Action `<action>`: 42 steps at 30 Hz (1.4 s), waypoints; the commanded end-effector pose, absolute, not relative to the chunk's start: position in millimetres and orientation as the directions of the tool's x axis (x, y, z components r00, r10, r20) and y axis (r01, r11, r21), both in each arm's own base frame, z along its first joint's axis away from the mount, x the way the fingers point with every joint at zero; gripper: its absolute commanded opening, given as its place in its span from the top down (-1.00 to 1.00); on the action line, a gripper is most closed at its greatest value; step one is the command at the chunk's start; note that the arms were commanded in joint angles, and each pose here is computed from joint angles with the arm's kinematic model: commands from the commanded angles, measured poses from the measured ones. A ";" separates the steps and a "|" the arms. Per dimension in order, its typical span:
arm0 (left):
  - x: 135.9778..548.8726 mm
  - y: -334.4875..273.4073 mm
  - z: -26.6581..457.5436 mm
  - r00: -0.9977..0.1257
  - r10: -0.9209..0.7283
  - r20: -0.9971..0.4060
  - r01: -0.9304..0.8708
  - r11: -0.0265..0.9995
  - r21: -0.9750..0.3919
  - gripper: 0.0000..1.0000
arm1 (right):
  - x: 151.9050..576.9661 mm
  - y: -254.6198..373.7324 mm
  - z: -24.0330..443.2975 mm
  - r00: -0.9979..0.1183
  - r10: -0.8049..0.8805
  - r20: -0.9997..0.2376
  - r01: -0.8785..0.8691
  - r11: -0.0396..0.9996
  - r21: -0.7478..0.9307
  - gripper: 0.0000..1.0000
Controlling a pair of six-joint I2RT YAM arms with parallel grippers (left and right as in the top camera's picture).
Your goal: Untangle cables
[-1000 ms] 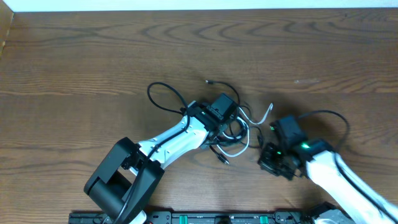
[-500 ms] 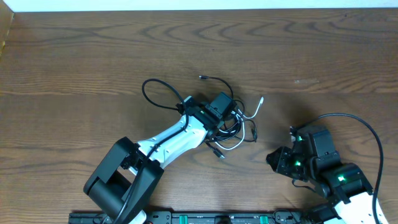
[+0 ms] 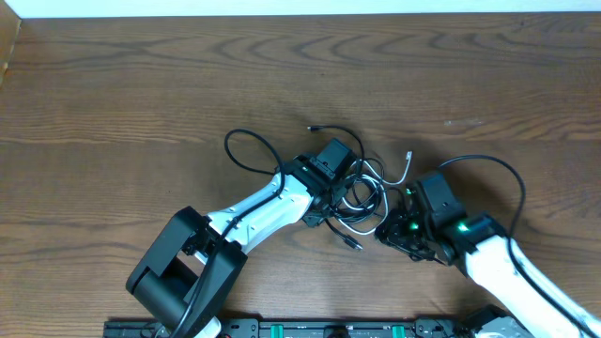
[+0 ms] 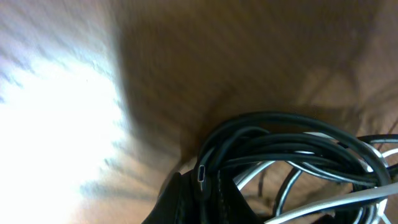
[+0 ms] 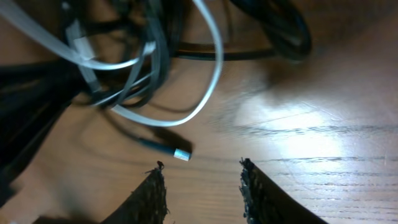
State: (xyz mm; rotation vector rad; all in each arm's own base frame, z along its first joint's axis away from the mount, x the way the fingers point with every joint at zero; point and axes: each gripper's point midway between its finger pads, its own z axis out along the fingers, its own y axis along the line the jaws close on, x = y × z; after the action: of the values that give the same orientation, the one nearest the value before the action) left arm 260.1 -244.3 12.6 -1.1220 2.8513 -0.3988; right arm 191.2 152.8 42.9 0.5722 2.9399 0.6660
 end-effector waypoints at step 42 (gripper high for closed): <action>238.8 -268.9 16.4 -0.703 -0.666 0.249 -0.711 0.656 -0.252 0.85 | 172.3 141.4 17.7 -0.756 0.632 0.171 0.653 0.712 0.258 -0.04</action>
State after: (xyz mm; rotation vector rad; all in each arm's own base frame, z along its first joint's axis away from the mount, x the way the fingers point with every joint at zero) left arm 238.2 -266.6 17.4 -1.2255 2.9738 -0.5453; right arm 173.4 148.6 24.0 1.0289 2.9931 0.5575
